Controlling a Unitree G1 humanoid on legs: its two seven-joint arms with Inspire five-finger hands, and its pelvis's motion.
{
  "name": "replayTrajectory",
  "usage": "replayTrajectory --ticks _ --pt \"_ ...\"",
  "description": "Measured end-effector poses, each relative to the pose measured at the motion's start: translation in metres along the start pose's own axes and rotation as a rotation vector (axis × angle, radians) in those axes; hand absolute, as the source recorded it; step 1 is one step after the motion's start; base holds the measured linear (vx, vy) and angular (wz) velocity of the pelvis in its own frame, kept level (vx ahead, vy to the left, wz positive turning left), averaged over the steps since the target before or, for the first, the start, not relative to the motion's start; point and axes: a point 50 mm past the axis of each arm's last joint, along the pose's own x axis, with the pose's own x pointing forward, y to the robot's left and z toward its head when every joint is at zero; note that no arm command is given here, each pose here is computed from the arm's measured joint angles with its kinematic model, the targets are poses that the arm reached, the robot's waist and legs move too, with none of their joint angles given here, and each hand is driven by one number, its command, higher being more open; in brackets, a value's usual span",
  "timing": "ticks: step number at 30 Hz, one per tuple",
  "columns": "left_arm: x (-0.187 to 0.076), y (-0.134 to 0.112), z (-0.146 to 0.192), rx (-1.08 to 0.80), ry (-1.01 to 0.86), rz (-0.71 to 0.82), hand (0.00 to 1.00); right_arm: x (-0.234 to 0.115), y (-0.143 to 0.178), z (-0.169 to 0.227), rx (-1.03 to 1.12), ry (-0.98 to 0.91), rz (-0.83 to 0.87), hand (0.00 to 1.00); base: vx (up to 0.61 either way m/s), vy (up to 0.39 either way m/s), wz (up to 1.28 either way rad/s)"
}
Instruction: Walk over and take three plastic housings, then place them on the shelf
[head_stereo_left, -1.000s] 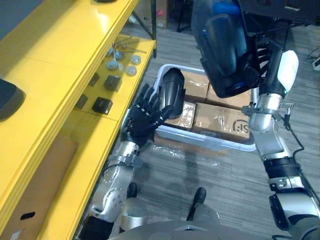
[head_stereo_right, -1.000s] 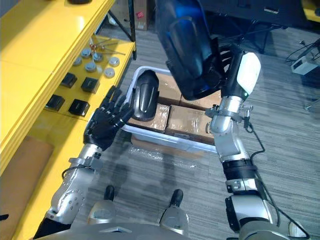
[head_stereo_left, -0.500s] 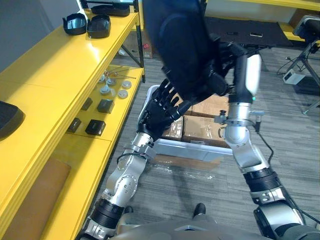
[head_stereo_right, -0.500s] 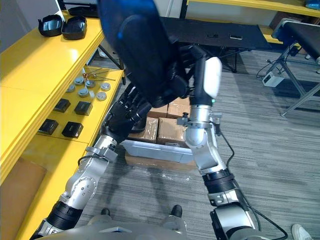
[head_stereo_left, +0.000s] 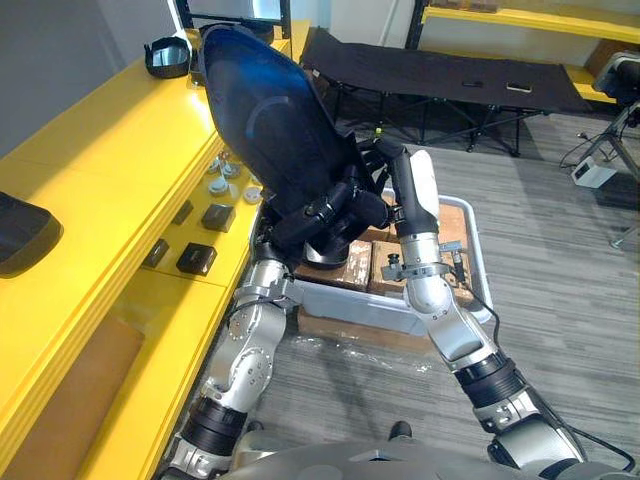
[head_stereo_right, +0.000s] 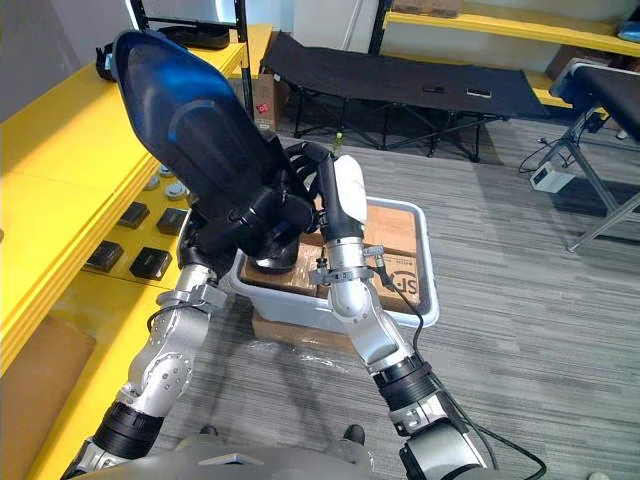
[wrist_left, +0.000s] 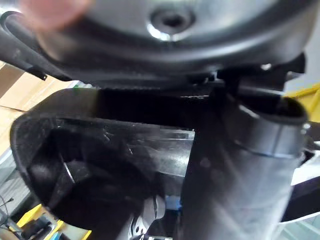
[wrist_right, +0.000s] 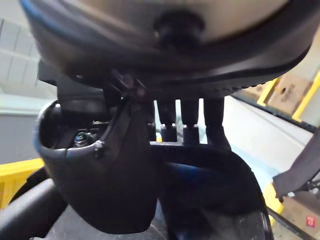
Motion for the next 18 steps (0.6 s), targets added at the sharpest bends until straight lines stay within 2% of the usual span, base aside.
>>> replayTrajectory --ticks 4,14,15,18 --pt "0.0 0.002 0.0 -0.014 -0.004 0.068 0.0 -0.004 0.005 0.0 0.013 0.008 0.021 0.0 0.0 0.0 0.0" --pt "0.001 0.012 -0.009 -0.008 0.046 0.11 0.0 -0.016 0.018 0.001 0.062 0.038 0.039 0.0 0.0 0.0 0.0" --pt "0.001 0.013 -0.01 -0.018 0.052 0.114 0.0 -0.016 0.02 0.001 0.069 0.042 0.036 1.0 0.0 0.0 0.0" --pt "0.001 0.013 -0.01 -0.026 0.051 0.115 0.0 -0.018 0.021 0.002 0.076 0.044 0.032 1.0 0.0 0.0 0.0"
